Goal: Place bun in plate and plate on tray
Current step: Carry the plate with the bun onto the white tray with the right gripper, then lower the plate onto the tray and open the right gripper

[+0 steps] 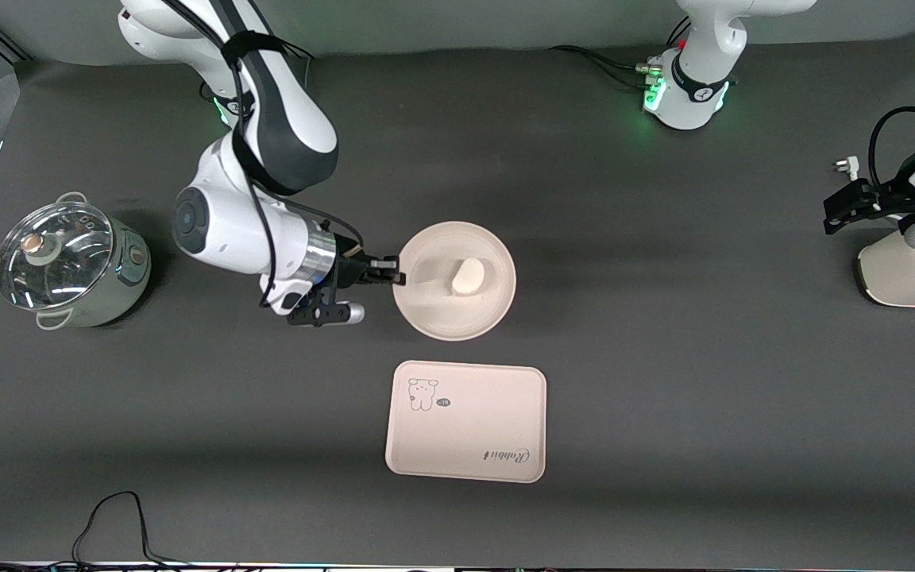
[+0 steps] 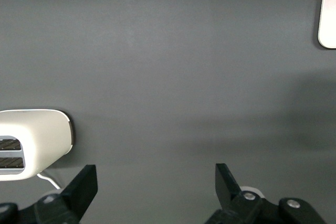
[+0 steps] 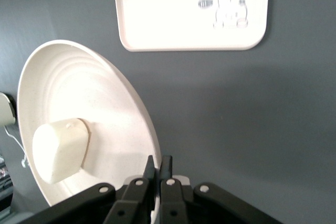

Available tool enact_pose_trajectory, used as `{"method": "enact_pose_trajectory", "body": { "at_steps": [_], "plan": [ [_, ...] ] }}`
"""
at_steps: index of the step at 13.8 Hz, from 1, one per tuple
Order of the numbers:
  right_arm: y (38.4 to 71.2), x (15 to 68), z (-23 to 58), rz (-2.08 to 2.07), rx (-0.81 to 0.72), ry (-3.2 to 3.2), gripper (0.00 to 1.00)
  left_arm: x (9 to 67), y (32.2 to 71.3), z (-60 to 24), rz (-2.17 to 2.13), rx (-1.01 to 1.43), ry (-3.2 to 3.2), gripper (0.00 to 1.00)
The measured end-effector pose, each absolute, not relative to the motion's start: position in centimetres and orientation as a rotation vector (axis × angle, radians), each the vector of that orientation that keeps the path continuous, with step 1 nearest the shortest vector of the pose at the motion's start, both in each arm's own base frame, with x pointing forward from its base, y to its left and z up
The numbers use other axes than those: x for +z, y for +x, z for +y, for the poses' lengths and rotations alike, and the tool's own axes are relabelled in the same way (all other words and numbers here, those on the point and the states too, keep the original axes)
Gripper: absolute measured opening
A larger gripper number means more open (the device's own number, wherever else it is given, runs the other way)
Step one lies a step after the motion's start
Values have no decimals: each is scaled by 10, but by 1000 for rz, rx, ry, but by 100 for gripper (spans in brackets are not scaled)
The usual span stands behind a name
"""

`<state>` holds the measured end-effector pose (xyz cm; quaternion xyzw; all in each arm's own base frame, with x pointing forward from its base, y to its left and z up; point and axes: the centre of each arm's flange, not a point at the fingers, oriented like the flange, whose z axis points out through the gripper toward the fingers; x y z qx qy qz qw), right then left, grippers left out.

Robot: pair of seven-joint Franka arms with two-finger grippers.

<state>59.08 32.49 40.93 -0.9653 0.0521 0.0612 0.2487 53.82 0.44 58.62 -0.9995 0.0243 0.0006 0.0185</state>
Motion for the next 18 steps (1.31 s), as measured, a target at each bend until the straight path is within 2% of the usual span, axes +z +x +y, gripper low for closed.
{"method": "enact_pose_trajectory", "body": {
  "at_steps": [2,5,8,13,18],
  "plan": [
    [627,404,323,196,139,-2627,5,586,538,4,76,3,-3104,100],
    [681,361,321,268,106,-2598,5,585,539,4,78,4,-3104,100],
    [714,309,325,356,28,-2578,5,585,539,3,79,3,-3103,100],
    [715,229,349,431,-61,-2560,5,584,540,3,80,3,-3103,100],
    [714,176,339,484,-62,-2586,5,584,540,3,80,3,-3103,100]
  ]
}}
